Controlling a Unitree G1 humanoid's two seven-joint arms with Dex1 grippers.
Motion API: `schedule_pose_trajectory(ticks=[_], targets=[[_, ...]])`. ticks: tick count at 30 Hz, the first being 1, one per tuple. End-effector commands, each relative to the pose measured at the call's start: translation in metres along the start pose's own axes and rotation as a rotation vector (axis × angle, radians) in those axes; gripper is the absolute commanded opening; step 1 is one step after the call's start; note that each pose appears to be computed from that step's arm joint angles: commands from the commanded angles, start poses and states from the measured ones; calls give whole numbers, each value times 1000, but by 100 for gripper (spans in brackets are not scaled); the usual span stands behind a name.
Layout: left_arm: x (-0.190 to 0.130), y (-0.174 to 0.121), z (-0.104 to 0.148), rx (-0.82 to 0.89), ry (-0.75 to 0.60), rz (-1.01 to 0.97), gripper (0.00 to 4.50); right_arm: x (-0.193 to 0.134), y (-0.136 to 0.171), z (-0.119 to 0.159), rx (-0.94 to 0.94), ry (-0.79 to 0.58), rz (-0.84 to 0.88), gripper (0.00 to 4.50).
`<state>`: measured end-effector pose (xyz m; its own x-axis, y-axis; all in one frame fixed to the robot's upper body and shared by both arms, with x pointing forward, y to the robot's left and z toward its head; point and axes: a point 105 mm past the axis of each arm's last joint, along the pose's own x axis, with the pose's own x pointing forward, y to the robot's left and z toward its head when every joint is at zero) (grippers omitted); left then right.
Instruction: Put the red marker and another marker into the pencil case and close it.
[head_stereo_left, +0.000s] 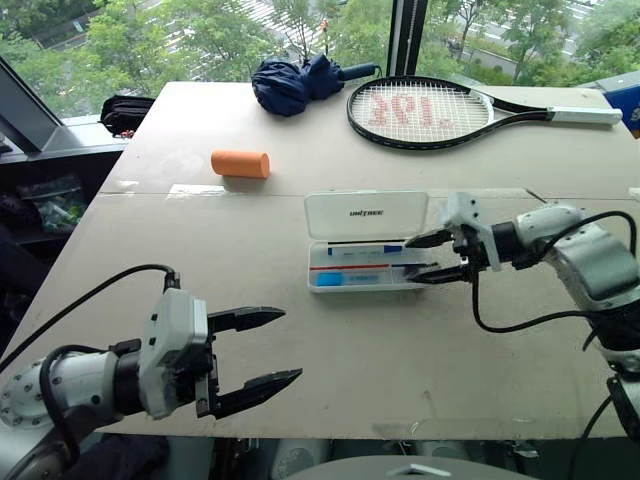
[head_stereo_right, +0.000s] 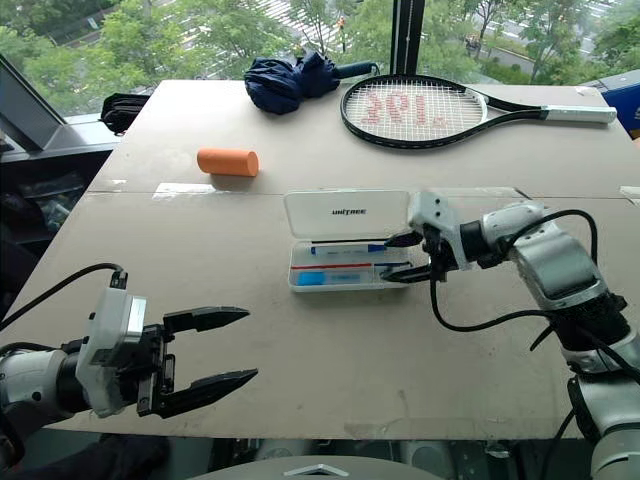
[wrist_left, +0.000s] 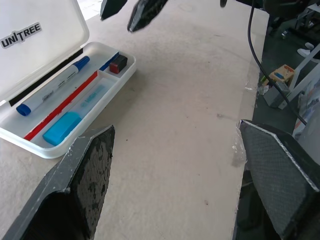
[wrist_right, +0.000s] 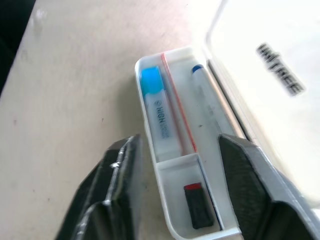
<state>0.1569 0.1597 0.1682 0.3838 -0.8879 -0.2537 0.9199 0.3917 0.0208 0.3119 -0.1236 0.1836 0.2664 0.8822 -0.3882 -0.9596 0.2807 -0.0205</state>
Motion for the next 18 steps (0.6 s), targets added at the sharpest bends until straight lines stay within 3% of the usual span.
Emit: schedule_pose_trajectory(ticks=[1, 2, 5, 9, 12, 18], targets=[[0, -1, 6, 42, -23, 15, 403, -23, -45, 20, 63, -54, -222, 47], [0, 0, 7, 45, -33, 23, 403, -24, -65, 25, 87, -57, -302, 23], [-1, 3, 11, 59, -66, 50, 403, -21, -107, 28, 114, -22, -461, 23], [-9, 9, 16, 73, -98, 109, 403, -1, -127, 36, 83, 6, -468, 23], [-14, 10, 16, 52, -136, 186, 403, 31, -111, 51, 66, 11, -276, 23], [-20, 14, 13, 11, -165, 288, 403, 62, -83, 45, 7, 95, -39, 23]])
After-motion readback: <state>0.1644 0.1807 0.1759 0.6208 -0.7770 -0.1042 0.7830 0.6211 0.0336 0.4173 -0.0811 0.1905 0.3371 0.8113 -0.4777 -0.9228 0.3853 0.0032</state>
